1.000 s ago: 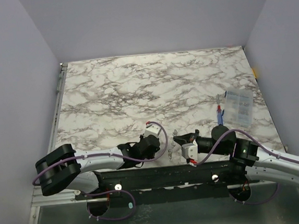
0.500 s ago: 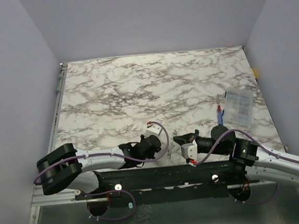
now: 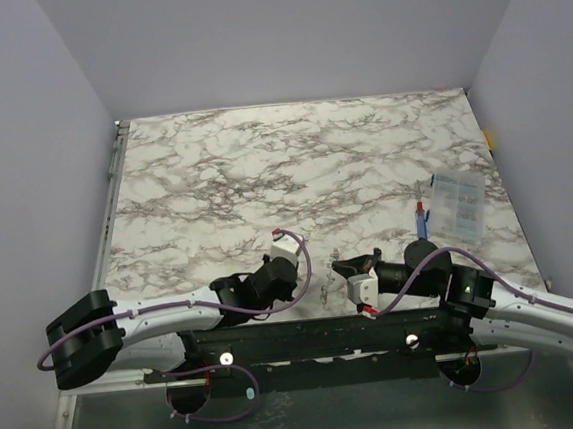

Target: Put the keys on the keyring

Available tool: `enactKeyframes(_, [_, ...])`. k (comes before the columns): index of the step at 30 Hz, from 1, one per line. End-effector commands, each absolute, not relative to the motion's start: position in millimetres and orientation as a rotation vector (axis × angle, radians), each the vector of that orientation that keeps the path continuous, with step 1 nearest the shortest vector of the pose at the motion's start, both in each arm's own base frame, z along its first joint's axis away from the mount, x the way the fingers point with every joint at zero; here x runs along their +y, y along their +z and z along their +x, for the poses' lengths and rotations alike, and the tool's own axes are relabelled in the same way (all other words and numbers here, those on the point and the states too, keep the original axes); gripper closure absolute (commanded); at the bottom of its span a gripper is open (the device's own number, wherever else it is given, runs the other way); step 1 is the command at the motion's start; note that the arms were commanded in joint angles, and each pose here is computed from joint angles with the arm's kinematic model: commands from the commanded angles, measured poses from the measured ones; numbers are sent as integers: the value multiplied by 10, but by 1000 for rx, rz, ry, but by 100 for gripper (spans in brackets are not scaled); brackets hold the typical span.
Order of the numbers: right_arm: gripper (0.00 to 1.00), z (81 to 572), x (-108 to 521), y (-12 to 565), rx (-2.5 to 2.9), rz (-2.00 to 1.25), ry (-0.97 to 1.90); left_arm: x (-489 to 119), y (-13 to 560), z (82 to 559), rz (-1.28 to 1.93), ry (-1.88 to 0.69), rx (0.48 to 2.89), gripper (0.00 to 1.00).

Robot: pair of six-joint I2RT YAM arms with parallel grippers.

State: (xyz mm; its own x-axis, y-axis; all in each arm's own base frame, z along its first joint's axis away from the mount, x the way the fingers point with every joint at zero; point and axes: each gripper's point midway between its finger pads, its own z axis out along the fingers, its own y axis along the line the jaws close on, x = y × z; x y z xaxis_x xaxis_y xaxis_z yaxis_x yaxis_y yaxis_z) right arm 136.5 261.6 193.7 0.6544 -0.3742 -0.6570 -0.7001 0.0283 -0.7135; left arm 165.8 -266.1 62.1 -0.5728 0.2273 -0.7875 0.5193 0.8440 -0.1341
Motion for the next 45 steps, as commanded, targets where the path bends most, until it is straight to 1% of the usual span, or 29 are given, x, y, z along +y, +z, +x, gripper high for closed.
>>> enactKeyframes(1, [99,1369,2632,2003,895,-1559,312,-2587,638,1622,564,-450,2165,100])
enactKeyframes(15, [99,1319,2669,1940,905,-1589,352,-2490,1047,1795,549,-409,2009,100])
enactKeyframes(21, [99,1291,2680,1896,913,-1606,372,-2560,1376,1893,574,-395,1921,100])
enactKeyframes(31, [100,1290,2675,1932,898,-1596,367,-2696,1890,1959,710,-385,1761,100])
enactKeyframes(37, [99,1286,2676,1980,882,-1575,370,-2684,2072,1965,821,-348,1625,100])
enactKeyframes(43, [99,1244,2693,2039,860,-1548,402,-2825,2305,1870,929,-411,1495,100])
enactKeyframes(45, [99,1237,2712,2144,838,-1508,417,-2908,2326,1783,1003,-452,1444,100])
